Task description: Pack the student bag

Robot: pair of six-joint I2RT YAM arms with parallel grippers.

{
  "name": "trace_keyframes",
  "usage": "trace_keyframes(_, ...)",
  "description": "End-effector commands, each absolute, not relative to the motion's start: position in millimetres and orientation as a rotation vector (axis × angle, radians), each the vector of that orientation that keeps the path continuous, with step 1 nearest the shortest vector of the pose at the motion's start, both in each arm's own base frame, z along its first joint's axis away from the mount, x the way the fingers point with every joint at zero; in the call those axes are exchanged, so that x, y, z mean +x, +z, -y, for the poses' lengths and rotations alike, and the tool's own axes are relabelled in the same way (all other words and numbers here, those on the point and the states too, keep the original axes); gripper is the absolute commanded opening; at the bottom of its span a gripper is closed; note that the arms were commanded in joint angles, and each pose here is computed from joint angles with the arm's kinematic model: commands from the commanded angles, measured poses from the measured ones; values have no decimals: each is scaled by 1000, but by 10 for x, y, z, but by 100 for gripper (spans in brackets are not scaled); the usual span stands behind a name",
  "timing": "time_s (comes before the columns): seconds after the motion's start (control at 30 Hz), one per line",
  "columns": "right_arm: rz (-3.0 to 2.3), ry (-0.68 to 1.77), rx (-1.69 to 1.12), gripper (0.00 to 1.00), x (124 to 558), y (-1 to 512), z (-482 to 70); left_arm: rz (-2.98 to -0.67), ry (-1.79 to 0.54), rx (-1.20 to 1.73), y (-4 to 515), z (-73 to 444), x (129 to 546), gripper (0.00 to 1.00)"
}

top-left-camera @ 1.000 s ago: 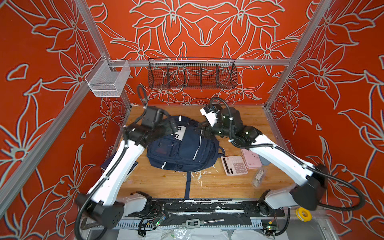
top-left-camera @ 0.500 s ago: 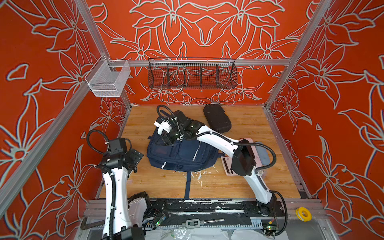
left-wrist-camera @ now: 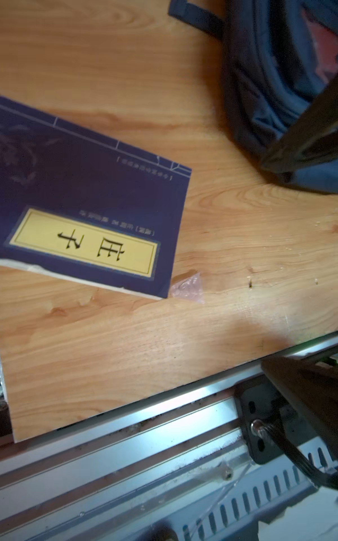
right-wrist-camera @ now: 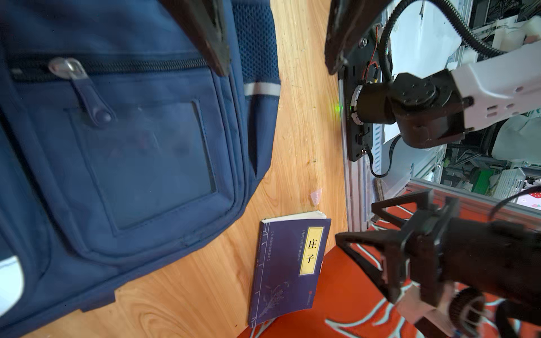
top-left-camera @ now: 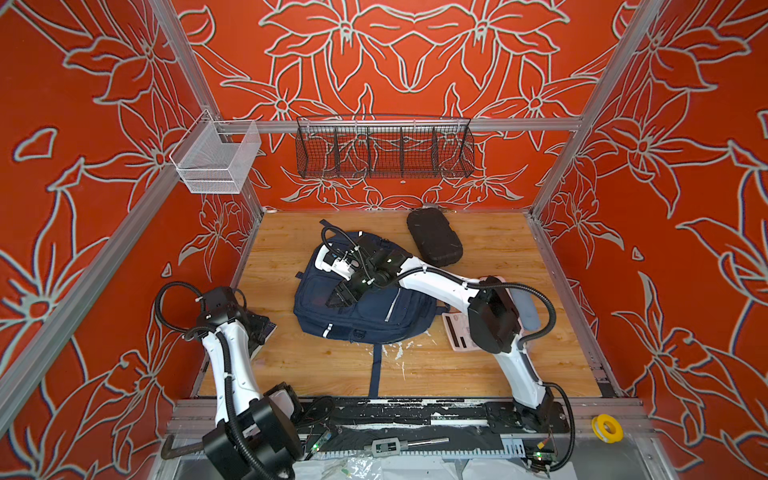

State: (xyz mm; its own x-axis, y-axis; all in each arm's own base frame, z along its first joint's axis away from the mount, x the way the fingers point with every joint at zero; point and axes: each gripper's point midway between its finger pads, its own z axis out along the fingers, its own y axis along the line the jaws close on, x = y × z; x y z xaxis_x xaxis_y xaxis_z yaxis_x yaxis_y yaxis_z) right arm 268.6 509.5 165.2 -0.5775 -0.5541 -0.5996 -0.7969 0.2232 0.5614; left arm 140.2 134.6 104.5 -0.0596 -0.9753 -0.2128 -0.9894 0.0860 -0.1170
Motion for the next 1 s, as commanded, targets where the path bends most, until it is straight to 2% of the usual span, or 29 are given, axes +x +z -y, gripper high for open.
trace_keyframes(0.0, -2180, 1263, -1287, 55, 2670, 1846, -4999, -2075, 126, -1983, 990, -1542, 1388, 97)
trace_keyframes(0.43, -2205, 1226, -1268, 54, 2751, 1784, -4995, -2147, 75, -1878, 616, -1933, 1665, 100)
trace_keyframes(0.67, -2219, 1198, -1247, 54, 2836, 1771, -4969, -2184, -26, -1940, 306, -1878, 1744, 91)
trace_keyframes(0.83, -2226, 1177, -1228, 52, 2916, 1763, -4928, -2202, -67, -2004, 100, -1810, 1727, 75)
trace_keyframes(0.97, -2228, 1172, -1220, 51, 2949, 1752, -4914, -2173, -69, -1968, 148, -1816, 1749, 49)
